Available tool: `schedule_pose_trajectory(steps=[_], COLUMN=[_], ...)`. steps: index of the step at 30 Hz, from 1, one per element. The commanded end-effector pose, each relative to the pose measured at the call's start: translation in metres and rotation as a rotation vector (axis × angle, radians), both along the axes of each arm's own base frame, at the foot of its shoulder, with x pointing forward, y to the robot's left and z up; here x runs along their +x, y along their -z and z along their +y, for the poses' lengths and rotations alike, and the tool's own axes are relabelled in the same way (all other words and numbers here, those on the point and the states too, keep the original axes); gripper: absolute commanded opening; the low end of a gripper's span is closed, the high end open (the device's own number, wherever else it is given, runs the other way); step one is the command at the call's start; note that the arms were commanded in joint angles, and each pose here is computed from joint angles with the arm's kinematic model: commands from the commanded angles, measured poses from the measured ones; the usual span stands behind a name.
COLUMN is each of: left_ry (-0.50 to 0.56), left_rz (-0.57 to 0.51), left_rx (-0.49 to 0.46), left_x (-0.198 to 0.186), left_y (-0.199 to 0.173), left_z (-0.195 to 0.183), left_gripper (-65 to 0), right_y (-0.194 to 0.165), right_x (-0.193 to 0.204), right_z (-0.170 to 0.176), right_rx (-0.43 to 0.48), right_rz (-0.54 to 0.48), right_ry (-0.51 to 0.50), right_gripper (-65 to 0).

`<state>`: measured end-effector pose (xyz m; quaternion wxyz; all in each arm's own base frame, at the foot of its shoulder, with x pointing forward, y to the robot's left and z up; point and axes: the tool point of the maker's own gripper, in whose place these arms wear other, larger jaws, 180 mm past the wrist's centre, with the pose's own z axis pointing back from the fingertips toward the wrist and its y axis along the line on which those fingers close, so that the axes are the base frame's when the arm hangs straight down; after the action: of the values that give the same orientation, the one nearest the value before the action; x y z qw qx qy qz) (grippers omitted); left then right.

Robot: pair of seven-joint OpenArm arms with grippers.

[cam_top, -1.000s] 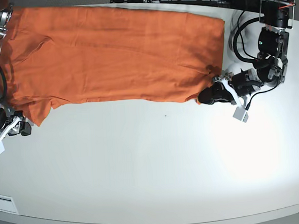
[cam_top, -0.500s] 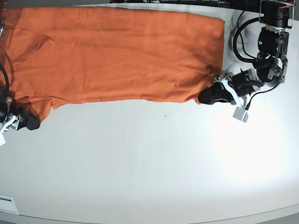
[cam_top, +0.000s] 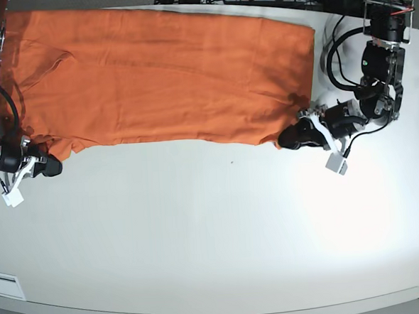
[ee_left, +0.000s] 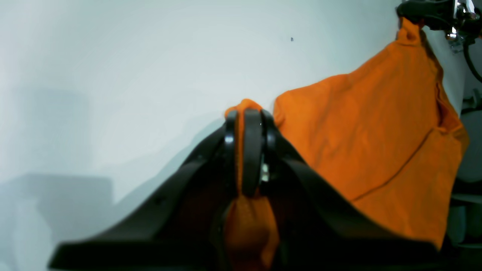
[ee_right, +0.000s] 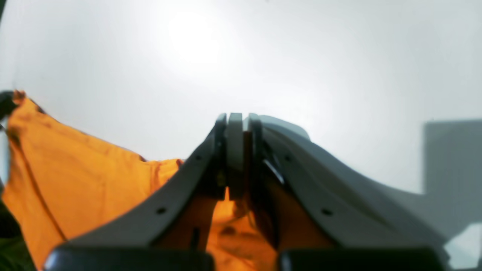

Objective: Fold the T-shirt properly
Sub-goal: 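Move the right gripper to the other hem corner and grasp it, then lift the hem with both grippers and fold it over toward the collar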

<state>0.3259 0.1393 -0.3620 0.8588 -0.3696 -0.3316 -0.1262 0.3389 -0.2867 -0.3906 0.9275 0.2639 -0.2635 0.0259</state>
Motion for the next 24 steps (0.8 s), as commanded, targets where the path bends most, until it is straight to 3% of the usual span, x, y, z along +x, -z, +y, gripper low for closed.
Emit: schedule_pose_trajectory(steps=[1,13,18,24], left_ry=[-0.011,-0.045,-0.038,0.092], left_rz=[-0.035,-0.256,-0.297,-0.302], left_rx=[0.027,0.13,0.119,0.06], left_x=[0.012,0.068,0.081,0.067], left_y=[-0.011,-0.056,-0.071,-0.082], left_z=[0.008,0.019,0.012,-0.005], left_gripper=[-65.0,-65.0,-65.0,-65.0], right_y=[-0.018,-0.072,-0.082,-0.095], right_x=[0.014,0.072,0.079,0.066], right_z=[-0.011,-0.027,-0.023,0.004], right_rx=[-0.046,-0.213,-0.207,-0.14], right_rz=[-0.049,-0.276,-0.305,-0.265], right_ry=[-0.003,0.001,-0.003,-0.102], right_gripper=[-65.0,-65.0,-65.0,-65.0])
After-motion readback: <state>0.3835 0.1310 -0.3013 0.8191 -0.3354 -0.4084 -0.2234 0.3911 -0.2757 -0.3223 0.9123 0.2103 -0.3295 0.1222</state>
